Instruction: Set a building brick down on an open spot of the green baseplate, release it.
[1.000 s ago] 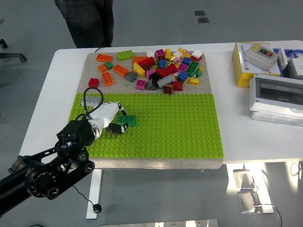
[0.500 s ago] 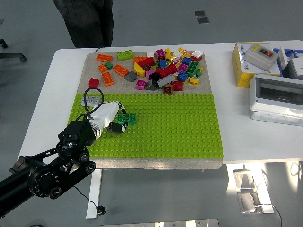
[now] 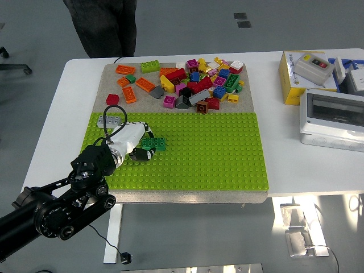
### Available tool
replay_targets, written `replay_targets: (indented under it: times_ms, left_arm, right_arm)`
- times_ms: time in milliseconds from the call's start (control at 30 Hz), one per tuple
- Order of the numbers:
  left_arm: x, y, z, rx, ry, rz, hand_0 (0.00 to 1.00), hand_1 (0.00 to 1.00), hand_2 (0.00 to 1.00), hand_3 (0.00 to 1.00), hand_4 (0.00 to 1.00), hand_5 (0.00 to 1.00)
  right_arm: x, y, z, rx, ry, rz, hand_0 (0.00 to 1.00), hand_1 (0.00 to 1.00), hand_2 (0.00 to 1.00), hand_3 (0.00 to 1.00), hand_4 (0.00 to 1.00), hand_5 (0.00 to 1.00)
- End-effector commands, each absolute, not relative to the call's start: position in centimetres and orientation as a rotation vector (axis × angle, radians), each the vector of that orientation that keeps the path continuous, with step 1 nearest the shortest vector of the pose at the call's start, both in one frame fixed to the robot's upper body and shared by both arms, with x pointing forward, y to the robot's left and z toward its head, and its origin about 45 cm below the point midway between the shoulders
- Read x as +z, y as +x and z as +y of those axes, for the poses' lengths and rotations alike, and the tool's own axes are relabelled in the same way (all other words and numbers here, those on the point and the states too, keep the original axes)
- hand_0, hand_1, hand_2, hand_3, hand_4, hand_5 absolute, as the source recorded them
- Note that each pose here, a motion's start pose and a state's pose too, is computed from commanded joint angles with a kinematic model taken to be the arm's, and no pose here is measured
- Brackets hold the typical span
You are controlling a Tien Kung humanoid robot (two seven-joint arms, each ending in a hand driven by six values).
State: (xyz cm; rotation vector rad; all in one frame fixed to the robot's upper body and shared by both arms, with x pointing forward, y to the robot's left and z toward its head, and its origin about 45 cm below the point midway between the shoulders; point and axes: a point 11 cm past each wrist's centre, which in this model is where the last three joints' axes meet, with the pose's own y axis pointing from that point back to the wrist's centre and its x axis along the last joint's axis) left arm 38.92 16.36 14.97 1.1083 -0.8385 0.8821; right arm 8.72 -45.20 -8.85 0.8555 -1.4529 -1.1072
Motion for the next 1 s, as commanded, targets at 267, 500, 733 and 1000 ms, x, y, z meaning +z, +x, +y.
replay_targets:
  times_ms: [267, 500, 733, 1000]
  left_arm:
    - [14.89, 39.0, 16.59, 0.88, 1.118, -0.841, 0.998, 0.946, 0.936, 0.605, 0.609, 0.232]
    - [14.94, 39.1, 16.77, 0.874, 1.126, -0.842, 0.998, 0.949, 0.947, 0.703, 0.619, 0.224]
    - [15.0, 39.07, 16.7, 0.866, 1.125, -0.845, 0.998, 0.955, 0.96, 0.736, 0.625, 0.22]
    - [15.2, 39.02, 16.67, 0.865, 1.116, -0.839, 0.998, 0.956, 0.961, 0.744, 0.629, 0.223]
  right_arm:
    - [-8.85, 8.74, -45.2, -1.107, 0.856, -1.455, 0.684, 0.635, 0.618, 0.684, 0.508, 0.998]
    - [-8.85, 8.77, -45.22, -1.105, 0.857, -1.457, 0.684, 0.634, 0.617, 0.683, 0.509, 0.998]
    - [-8.83, 8.79, -45.27, -1.103, 0.857, -1.462, 0.686, 0.633, 0.612, 0.682, 0.51, 0.998]
    - [-8.83, 8.76, -45.32, -1.102, 0.856, -1.463, 0.684, 0.631, 0.607, 0.681, 0.511, 0.998]
